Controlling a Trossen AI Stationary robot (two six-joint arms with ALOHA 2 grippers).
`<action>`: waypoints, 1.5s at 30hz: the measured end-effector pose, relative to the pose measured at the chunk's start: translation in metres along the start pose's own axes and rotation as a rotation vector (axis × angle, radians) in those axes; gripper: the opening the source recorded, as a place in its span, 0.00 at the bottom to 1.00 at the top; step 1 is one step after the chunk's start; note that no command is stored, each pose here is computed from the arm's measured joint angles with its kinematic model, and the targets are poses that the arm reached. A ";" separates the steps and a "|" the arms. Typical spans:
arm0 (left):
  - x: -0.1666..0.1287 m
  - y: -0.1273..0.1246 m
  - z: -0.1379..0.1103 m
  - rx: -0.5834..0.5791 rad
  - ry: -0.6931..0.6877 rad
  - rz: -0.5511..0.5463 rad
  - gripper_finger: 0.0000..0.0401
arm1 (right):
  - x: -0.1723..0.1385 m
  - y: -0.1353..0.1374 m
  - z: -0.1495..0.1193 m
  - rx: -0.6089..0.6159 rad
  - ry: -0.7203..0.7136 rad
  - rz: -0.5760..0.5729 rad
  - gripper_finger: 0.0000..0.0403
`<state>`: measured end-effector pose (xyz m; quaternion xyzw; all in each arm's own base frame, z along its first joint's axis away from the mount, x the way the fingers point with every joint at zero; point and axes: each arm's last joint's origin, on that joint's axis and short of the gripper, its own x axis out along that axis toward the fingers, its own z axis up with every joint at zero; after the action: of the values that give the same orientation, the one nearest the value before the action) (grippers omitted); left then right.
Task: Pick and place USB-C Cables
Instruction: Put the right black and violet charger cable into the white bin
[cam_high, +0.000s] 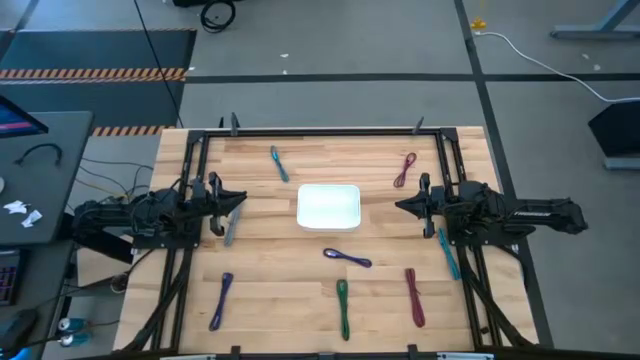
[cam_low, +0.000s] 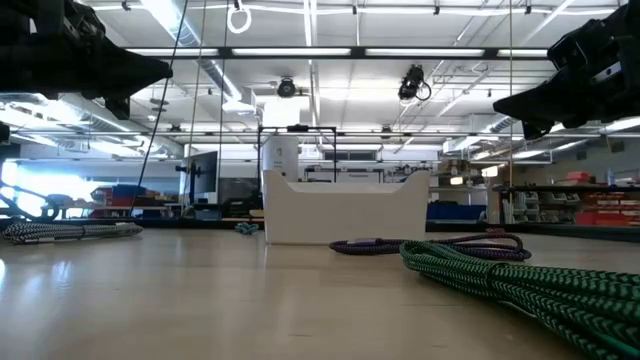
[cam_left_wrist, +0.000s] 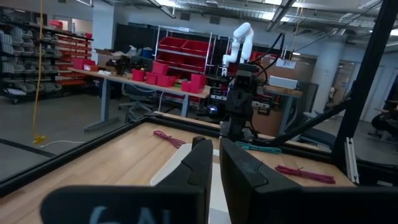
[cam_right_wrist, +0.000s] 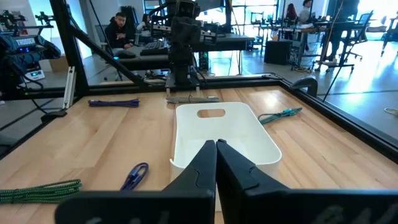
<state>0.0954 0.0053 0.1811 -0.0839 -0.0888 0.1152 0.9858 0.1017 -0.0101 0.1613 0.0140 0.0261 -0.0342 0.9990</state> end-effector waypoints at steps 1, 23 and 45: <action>0.000 0.000 0.000 0.000 0.000 0.000 0.08 | 0.000 0.000 0.000 0.000 0.000 0.000 0.02; 0.000 -0.001 0.005 -0.011 -0.055 -0.009 0.08 | 0.000 0.000 0.000 0.000 0.000 0.001 0.02; -0.001 -0.006 0.005 -0.193 -0.020 -0.187 0.04 | 0.000 0.000 0.004 0.045 -0.037 0.011 0.02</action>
<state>0.0950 0.0004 0.1873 -0.1686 -0.1167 0.0144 0.9786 0.1018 -0.0098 0.1649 0.0361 0.0068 -0.0298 0.9989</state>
